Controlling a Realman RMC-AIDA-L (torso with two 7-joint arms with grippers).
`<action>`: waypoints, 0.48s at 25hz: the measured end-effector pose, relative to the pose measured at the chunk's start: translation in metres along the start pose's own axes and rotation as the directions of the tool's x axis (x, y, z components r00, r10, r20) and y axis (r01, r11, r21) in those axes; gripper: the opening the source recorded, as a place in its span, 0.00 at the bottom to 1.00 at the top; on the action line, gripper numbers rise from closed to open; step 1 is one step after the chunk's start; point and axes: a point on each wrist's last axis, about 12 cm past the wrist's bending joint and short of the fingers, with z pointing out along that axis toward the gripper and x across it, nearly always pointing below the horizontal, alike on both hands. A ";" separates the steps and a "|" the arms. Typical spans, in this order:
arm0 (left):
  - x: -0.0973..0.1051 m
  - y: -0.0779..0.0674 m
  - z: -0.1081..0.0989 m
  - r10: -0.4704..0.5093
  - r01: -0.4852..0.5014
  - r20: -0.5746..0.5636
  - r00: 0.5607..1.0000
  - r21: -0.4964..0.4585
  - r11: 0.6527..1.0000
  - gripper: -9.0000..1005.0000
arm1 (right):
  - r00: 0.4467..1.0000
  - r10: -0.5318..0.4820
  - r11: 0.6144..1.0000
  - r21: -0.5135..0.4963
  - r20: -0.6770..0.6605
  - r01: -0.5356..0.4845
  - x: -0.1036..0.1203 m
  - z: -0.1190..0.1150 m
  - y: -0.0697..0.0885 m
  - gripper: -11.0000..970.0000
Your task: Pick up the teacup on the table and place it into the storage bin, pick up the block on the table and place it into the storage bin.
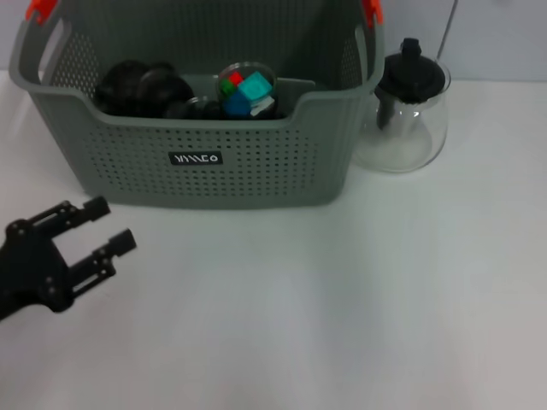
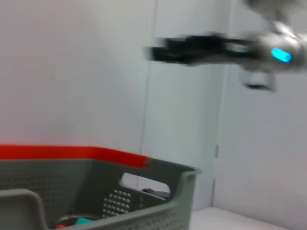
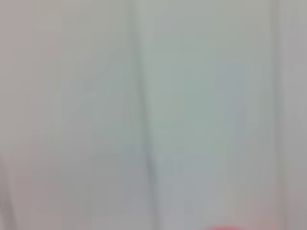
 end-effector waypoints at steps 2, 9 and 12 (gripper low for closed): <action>-0.001 0.003 -0.004 0.005 -0.005 0.011 1.000 -0.029 1.000 0.59 | 0.994 -0.038 0.994 -0.094 0.103 0.048 0.023 -0.031 0.010 0.41; -0.012 0.013 -0.018 0.051 -0.051 -0.016 0.999 -0.048 0.998 0.59 | 0.967 -0.173 0.965 -0.164 0.189 0.205 0.136 -0.128 0.043 0.73; -0.020 0.016 -0.019 0.078 -0.076 -0.067 0.995 0.043 0.996 0.59 | 0.973 -0.154 0.972 -0.153 0.172 0.181 0.181 -0.153 0.055 0.86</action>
